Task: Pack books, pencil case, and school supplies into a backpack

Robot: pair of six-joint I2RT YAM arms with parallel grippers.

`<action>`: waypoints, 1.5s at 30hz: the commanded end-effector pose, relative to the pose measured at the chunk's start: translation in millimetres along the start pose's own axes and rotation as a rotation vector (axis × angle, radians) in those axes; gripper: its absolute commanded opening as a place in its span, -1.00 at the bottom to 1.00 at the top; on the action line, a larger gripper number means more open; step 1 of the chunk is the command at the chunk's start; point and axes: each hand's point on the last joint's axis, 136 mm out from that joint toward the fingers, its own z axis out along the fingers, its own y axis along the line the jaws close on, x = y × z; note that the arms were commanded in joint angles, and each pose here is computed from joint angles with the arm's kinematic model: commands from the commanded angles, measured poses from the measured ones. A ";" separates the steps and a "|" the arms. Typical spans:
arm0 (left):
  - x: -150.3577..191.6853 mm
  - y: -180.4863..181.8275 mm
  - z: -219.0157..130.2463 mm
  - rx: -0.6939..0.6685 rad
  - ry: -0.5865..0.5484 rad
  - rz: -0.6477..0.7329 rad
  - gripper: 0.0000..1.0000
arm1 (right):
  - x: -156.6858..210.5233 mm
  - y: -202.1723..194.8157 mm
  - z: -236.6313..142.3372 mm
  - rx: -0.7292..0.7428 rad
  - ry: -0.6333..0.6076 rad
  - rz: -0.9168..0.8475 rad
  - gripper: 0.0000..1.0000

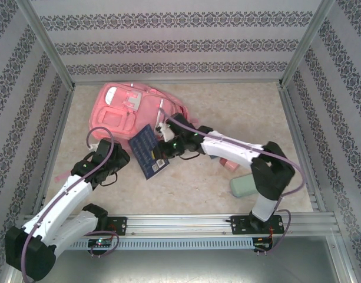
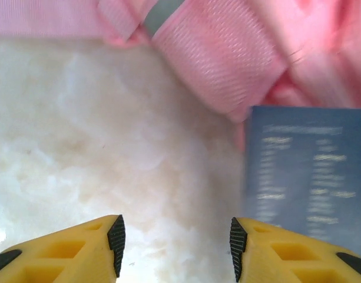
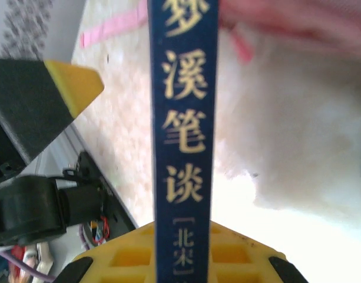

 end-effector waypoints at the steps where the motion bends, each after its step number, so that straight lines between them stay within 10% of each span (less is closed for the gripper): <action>1: -13.4 -19.0 -9.5 0.046 -0.002 0.058 0.06 | -18.1 -17.6 -32.6 0.081 -0.115 -0.038 -1.00; 15: -45.5 -161.8 -20.1 0.449 0.135 0.063 0.09 | -60.4 -52.6 -98.2 0.330 -0.323 -0.095 -1.00; 31: -42.7 -247.4 4.4 0.743 0.320 -0.001 0.37 | -116.7 -13.7 -152.8 -0.362 -0.456 0.178 -1.00; 45: -66.6 -254.0 33.0 0.592 0.266 0.181 0.35 | -118.5 -46.4 -180.3 -0.310 -0.564 0.241 -1.00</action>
